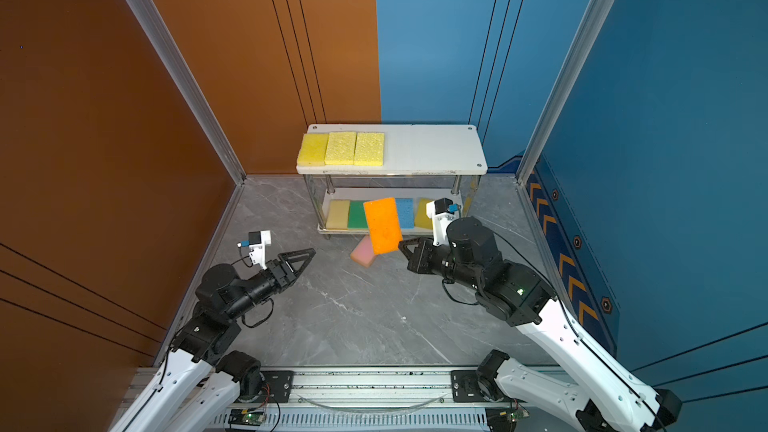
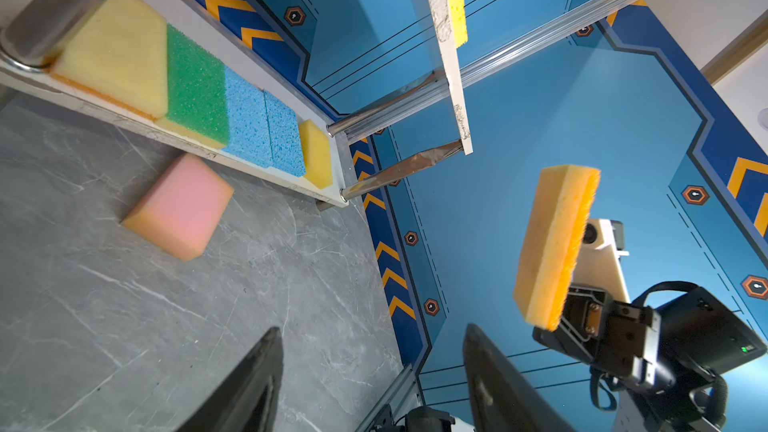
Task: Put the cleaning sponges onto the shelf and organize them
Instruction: 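Carry the orange sponge up to the shelf top with the right gripper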
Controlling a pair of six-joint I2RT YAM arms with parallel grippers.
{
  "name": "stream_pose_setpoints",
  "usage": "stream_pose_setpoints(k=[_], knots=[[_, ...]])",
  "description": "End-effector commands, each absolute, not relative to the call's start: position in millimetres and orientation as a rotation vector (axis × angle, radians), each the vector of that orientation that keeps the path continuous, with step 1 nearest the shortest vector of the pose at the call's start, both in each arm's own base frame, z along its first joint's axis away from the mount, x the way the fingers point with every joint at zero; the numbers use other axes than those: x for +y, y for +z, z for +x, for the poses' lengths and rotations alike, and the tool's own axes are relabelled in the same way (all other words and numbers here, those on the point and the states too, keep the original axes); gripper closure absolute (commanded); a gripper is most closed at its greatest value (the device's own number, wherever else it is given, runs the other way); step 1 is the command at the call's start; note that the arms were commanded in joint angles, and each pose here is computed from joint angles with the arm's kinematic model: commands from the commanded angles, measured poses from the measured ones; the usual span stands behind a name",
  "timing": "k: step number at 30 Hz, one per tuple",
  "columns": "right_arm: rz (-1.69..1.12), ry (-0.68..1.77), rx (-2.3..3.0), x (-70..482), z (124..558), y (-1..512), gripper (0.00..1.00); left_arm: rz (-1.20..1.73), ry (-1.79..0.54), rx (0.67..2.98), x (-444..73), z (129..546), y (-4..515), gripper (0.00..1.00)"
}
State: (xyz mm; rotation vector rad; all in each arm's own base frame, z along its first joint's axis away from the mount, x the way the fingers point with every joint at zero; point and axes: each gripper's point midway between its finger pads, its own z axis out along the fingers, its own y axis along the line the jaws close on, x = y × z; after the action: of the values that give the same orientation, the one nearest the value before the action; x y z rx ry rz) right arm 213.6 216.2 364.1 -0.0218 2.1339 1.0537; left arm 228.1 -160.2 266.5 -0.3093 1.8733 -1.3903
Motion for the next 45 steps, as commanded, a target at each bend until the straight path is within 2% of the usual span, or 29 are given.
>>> stream_pose_setpoints(k=[1, 8, 17, 31, 45], knots=[[-0.005, 0.976, 2.070, 193, 223, 394, 1.00, -0.300, -1.412, 1.940, -163, 219, 251, 0.31], [0.021, 0.944, 1.946, 175, 251, 454, 1.00, -0.275, -1.378, 1.972, -159, 210, 251, 0.30], [0.019, 0.932, 1.904, 182, 303, 491, 1.00, -0.267, -1.366, 1.995, -159, 209, 247, 0.29], [0.074, 0.928, 2.036, 205, 399, 451, 1.00, -0.295, -1.335, 2.065, -154, 202, 231, 0.28], [0.139, 0.898, 2.123, 201, 429, 411, 1.00, -0.330, -1.334, 2.090, -149, 198, 218, 0.28]])
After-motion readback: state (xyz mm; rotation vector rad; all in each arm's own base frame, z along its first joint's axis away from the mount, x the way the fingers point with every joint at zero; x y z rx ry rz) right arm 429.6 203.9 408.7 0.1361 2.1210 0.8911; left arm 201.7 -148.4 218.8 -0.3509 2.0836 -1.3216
